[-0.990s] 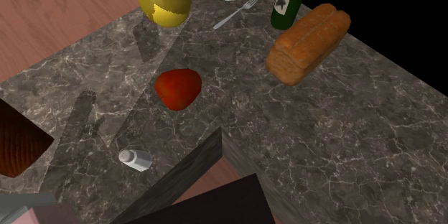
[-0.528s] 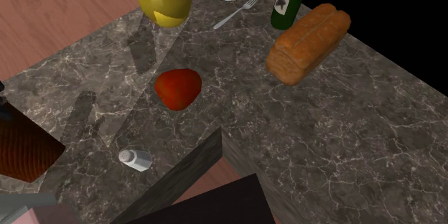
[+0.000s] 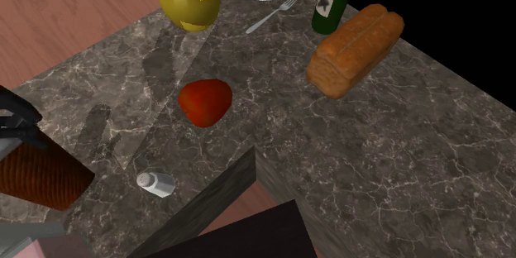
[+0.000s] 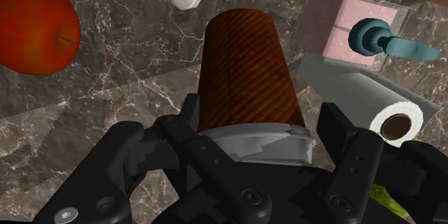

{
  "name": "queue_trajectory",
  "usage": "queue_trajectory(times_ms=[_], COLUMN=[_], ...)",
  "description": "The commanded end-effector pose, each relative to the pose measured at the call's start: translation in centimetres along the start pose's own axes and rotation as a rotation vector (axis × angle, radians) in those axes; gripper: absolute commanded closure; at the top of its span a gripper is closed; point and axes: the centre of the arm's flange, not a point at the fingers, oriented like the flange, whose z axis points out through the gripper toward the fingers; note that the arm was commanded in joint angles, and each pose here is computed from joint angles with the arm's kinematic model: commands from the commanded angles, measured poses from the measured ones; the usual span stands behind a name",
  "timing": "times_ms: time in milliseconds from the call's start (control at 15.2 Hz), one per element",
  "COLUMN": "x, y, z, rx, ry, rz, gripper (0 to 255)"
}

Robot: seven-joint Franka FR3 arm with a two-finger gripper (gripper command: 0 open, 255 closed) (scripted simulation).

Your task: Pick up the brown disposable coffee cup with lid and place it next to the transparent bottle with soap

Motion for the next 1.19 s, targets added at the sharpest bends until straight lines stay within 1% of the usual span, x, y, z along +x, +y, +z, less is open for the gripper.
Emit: queue_trajectory(times_ms=[0, 1122], x=[0.0, -0.2], y=[0.1, 1.1], z=[1.1, 10.1], rx=[0.0, 0.0], ry=[0.001, 0.001], rz=[0.0, 0.0], gripper=[255, 255])
